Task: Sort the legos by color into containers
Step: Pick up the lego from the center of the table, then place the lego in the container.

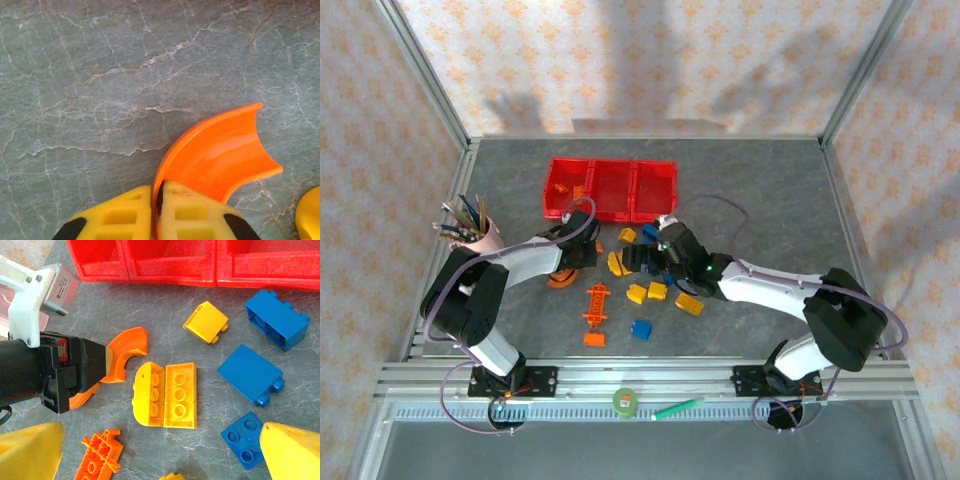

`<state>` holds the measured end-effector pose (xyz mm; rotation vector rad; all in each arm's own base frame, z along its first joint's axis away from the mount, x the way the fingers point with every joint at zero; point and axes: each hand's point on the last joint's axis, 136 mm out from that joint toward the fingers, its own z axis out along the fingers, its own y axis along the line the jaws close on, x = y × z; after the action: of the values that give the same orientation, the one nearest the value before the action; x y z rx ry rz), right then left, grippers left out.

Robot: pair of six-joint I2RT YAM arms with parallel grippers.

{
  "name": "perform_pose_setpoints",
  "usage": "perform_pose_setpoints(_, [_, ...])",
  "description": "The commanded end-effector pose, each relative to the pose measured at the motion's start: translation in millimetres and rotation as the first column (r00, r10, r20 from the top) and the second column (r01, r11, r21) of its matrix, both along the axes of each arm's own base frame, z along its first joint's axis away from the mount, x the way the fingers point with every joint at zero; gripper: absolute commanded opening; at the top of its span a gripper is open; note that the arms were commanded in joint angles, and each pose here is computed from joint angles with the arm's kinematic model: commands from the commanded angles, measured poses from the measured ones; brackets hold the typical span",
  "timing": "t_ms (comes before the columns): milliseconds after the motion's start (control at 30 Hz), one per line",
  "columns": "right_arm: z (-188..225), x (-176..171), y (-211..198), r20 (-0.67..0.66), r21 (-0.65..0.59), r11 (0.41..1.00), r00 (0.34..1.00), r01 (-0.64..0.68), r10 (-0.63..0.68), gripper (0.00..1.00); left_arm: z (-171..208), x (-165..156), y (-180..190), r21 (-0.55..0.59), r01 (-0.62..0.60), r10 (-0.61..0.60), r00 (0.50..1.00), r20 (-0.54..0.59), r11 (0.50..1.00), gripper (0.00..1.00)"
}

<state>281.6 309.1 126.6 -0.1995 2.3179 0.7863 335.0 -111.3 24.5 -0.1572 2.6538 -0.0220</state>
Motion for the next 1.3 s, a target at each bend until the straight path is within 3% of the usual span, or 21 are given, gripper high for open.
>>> perform_pose_setpoints(0, [3, 5, 1, 0.019, 0.008, 1.0, 0.999, 0.025, -0.026, 1.0, -14, -17, 5, -0.004, -0.008, 0.008, 0.998, -0.061, 1.0, 0.03])
perform_pose_setpoints(267, [10, 6, 2, 0.033, 0.02, 0.999, 0.999, 0.026, -0.027, 1.0, 4, -13, 3, -0.036, -0.022, 0.021, 1.0, -0.02, 0.999, 0.0])
perform_pose_setpoints(600, [44, 22, 12, 0.08, 0.065, 0.998, 0.996, 0.026, -0.031, 1.0, 73, 10, 25, -0.111, -0.119, 0.134, 0.981, 0.141, 0.987, 0.0])
perform_pose_setpoints(900, [54, 55, 13, 0.082, 0.09, 0.995, 0.995, 0.053, -0.061, 1.0, 133, 89, 56, -0.156, -0.232, 0.266, 0.928, 0.26, 0.96, 0.0])
perform_pose_setpoints(1100, [54, 71, 8, 0.093, 0.08, 0.994, 0.993, 0.07, -0.077, 1.0, 133, 149, 70, -0.118, -0.289, 0.311, 0.913, 0.265, 0.95, 0.0])
perform_pose_setpoints(1267, [53, 75, 7, 0.094, 0.07, 0.995, 0.993, 0.07, -0.076, 1.0, 106, 184, 83, -0.062, -0.338, 0.343, 0.914, 0.216, 0.939, 0.0])
